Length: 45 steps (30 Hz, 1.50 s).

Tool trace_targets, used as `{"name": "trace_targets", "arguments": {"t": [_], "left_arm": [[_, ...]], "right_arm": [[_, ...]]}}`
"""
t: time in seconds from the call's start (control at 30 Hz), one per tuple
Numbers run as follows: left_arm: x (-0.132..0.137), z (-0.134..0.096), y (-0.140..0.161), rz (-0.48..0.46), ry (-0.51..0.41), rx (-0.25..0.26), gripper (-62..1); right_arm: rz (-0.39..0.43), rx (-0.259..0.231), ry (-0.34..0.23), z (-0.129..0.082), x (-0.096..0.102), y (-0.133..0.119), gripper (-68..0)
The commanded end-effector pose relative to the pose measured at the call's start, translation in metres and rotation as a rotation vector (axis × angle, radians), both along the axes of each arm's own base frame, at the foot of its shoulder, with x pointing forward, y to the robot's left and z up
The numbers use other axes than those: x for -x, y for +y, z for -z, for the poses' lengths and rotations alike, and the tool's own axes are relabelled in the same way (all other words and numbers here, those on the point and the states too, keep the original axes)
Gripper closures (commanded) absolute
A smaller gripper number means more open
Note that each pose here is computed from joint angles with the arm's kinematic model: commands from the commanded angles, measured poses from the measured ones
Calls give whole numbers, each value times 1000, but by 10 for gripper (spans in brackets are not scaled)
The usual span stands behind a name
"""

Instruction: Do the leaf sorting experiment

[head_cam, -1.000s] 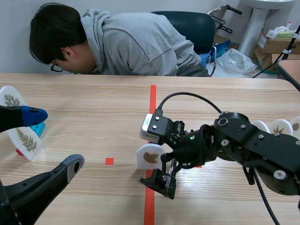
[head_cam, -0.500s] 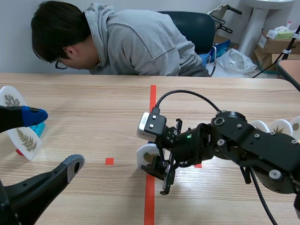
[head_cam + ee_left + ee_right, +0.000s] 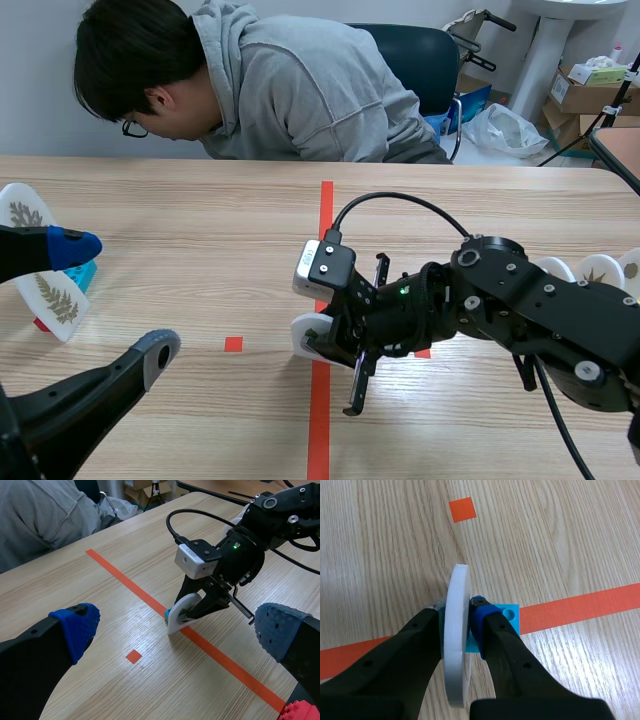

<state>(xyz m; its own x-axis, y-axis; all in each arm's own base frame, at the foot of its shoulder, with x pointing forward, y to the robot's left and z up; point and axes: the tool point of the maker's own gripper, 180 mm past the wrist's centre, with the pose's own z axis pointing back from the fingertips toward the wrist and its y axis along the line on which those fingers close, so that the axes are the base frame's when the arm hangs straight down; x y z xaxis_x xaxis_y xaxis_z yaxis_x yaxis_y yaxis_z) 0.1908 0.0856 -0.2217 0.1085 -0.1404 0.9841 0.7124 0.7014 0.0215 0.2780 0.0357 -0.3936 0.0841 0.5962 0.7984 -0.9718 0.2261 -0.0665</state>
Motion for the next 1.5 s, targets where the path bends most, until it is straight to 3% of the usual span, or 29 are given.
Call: {"name": "trace_targets", "arguments": {"t": [0.0,0.27,0.47,0.57,0.83,1.03,1.27,1.47], "left_arm": [[2,-4,-1,2,-7,24,-623],[2,-4,-1,2,-7,24,-623],[2,-4,-1,2,-7,24,-623],[1,-4,-1,2,-9,25,-623],[1,-4,-1,2,-9,26,-623],[1,-4,-1,2,-9,26,-623],[1,-4,-1,2,-9,26,-623],[1,-4,-1,2,-10,26,-623]], "right_arm": [[-3,-15,-29,-12,-9,1,-9],[18,-40,-31,-18,-13,-1,-9],[113,-102,-39,-40,-32,-18,-9],[206,-146,-35,-50,-47,-35,-9],[561,-296,-46,-75,-92,-95,-9],[787,-377,-33,-78,-106,-138,-9],[975,-387,5,-64,-103,-176,-9],[1029,-341,51,-43,-89,-186,-9]]}}
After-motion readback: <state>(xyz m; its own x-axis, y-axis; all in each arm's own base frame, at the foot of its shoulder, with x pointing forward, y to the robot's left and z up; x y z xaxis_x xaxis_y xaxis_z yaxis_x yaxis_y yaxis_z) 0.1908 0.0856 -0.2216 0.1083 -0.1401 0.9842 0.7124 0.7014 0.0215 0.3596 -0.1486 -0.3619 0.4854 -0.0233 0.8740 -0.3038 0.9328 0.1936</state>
